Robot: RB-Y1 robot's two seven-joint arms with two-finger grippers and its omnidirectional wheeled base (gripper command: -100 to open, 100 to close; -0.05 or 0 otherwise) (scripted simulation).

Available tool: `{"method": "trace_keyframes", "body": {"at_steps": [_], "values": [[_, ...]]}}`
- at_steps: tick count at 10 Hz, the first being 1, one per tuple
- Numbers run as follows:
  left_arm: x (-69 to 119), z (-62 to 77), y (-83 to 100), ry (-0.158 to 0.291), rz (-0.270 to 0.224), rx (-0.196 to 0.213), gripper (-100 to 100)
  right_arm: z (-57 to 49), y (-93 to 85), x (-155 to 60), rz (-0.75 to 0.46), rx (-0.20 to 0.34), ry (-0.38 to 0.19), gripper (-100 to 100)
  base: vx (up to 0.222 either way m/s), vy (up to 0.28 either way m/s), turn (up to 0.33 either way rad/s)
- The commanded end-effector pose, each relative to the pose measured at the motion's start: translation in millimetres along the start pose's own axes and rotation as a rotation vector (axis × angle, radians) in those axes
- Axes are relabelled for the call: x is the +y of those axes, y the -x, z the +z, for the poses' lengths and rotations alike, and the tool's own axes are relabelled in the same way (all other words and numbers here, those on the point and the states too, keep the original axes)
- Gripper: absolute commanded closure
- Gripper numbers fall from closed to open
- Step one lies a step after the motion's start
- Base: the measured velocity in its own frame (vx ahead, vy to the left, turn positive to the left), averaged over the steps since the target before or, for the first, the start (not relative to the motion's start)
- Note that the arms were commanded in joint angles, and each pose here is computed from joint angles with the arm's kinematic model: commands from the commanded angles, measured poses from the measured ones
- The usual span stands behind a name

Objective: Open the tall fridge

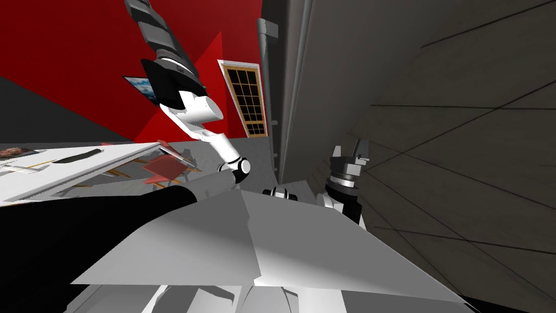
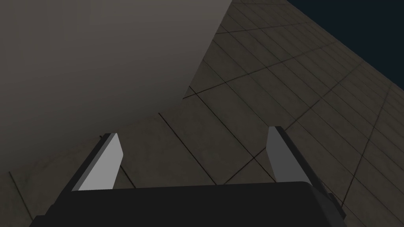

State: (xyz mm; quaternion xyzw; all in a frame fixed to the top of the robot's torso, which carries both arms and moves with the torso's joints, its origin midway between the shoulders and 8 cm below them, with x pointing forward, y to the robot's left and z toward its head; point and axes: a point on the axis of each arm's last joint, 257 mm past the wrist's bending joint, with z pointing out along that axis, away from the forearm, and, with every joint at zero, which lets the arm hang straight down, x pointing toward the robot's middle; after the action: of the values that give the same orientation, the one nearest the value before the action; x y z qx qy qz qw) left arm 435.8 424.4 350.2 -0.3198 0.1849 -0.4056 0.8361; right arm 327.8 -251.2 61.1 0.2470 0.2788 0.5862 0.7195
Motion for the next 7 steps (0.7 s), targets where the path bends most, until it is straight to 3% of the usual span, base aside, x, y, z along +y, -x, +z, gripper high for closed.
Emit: {"method": "trace_keyframes", "body": {"at_steps": [1, 2, 3, 5, 6, 7], "values": [[4.1, 13.4, 15.8, 0.057, -0.011, -0.038, -100, 0.0, 0.0, 0, 0.000, 0.000, 0.000, 0, 0.020, -0.151, 0.089], [-8.1, 18.1, 15.0, 0.047, -0.035, -0.039, -100, 0.0, 0.0, 0, 0.000, 0.000, 0.000, 0, 0.012, -0.121, 0.075], [3.8, 23.6, 24.3, 0.095, -0.032, -0.059, -100, 0.0, 0.0, 0, 0.000, 0.000, 0.000, 0, 0.015, -0.111, 0.140], [-11.5, 28.6, 23.8, 0.078, -0.059, -0.060, -100, 0.0, 0.0, 0, 0.000, 0.000, 0.000, 0, 0.019, -0.081, 0.030], [-1.1, 34.2, 30.9, 0.128, -0.066, -0.074, -100, 0.0, 0.0, 0, 0.000, 0.000, 0.000, 0, 0.007, -0.089, 0.123], [-10.3, 37.0, 30.8, 0.118, -0.082, -0.075, -100, 0.0, 0.0, 0, 0.000, 0.000, 0.000, 0, 0.005, -0.101, 0.076]]}}
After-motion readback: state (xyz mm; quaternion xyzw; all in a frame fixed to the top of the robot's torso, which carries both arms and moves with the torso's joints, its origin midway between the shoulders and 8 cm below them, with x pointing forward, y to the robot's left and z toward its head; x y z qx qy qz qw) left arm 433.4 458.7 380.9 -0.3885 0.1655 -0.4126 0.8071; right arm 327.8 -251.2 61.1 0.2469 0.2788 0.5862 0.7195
